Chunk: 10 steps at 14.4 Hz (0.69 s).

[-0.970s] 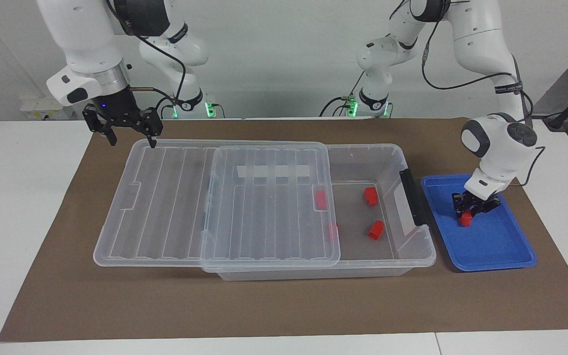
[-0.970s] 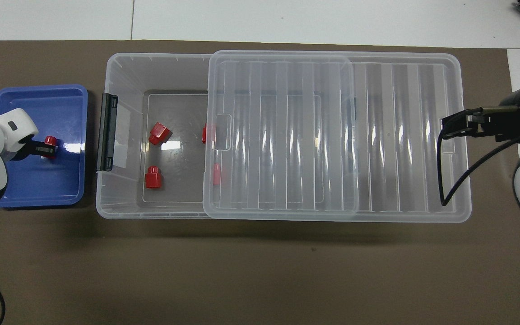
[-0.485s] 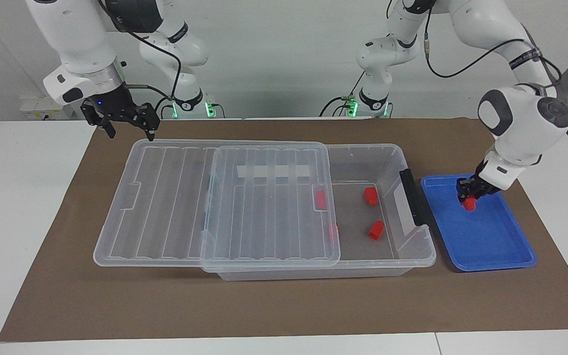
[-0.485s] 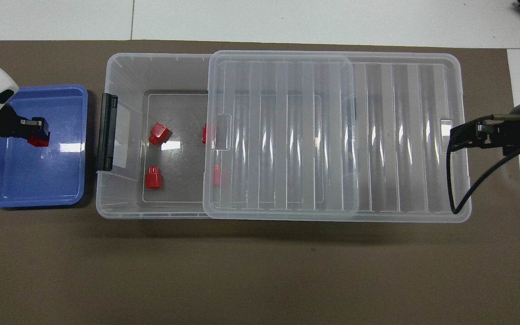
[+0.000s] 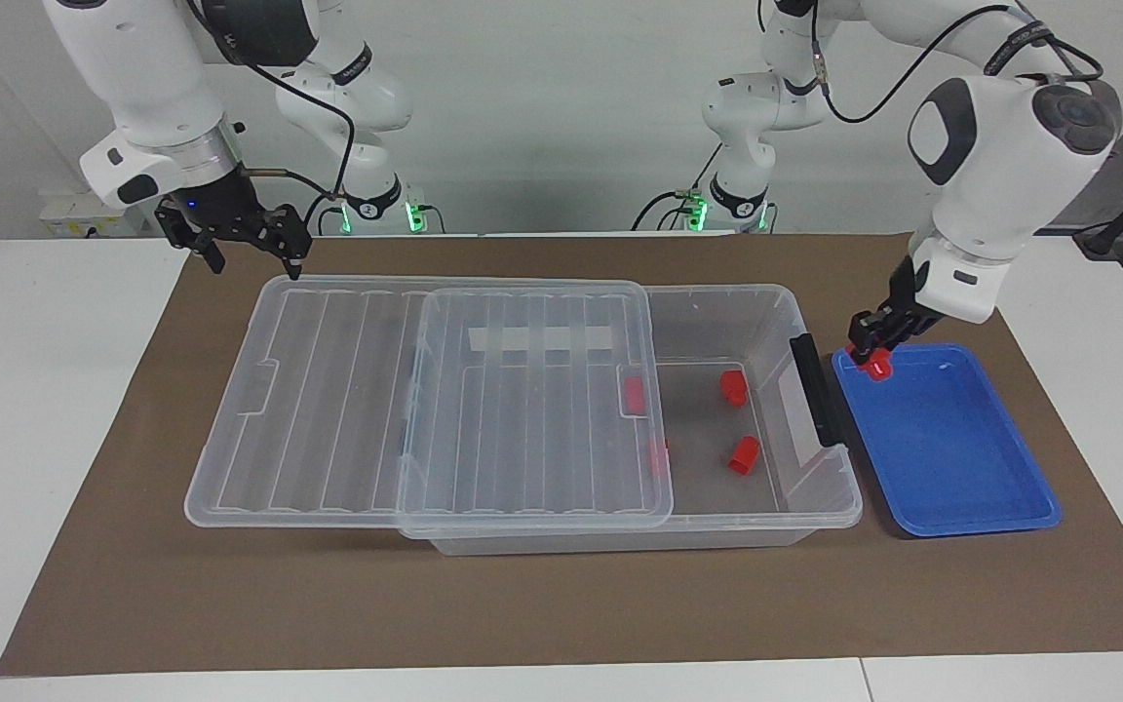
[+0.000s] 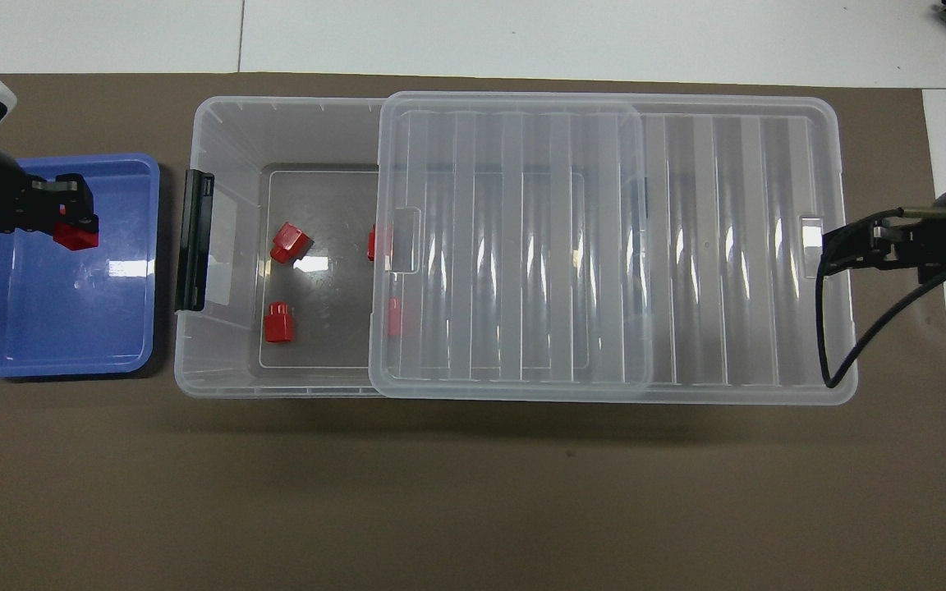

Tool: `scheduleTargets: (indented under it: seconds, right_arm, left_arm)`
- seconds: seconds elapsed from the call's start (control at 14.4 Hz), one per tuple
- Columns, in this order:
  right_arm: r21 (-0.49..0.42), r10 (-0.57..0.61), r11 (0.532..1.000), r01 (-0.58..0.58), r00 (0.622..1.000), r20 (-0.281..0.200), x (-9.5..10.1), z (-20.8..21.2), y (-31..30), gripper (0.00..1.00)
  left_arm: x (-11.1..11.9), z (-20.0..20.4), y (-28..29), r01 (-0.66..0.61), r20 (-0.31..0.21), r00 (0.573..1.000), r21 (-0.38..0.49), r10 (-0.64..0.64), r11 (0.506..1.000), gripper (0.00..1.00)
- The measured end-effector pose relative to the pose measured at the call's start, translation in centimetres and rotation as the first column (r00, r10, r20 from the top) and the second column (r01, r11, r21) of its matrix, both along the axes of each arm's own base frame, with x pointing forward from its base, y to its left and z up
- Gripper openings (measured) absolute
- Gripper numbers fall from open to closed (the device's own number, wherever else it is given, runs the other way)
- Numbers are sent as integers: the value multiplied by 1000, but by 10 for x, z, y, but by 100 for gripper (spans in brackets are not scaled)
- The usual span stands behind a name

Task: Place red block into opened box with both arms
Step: 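Lift the red block with the left gripper and carry it toward the box, then lower the red block into the open box and open the left gripper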

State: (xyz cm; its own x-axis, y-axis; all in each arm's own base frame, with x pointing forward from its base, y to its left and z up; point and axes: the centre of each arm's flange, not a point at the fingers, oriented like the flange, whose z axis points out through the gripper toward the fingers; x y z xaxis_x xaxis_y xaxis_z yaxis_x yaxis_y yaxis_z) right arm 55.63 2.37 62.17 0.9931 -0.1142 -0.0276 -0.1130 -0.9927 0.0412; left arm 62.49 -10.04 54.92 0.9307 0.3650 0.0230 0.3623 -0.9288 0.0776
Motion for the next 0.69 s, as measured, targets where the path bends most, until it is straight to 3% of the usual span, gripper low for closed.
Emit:
scheduleTargets:
  seconds: [0.21,0.48,0.69]
  right_arm:
    - [0,0,1000,0,1000,0,0,0,0,100]
    - [0,0,1000,0,1000,0,0,0,0,100]
    - [0,0,1000,0,1000,0,0,0,0,100]
  left_arm:
    - [0,-14,-52,-151,28,988,-21,152,988,34]
    - [-15,-71,-89,-108,33,994,46,106,993,34]
    - [-32,-101,-108,-103,40,994,44,101,994,34]
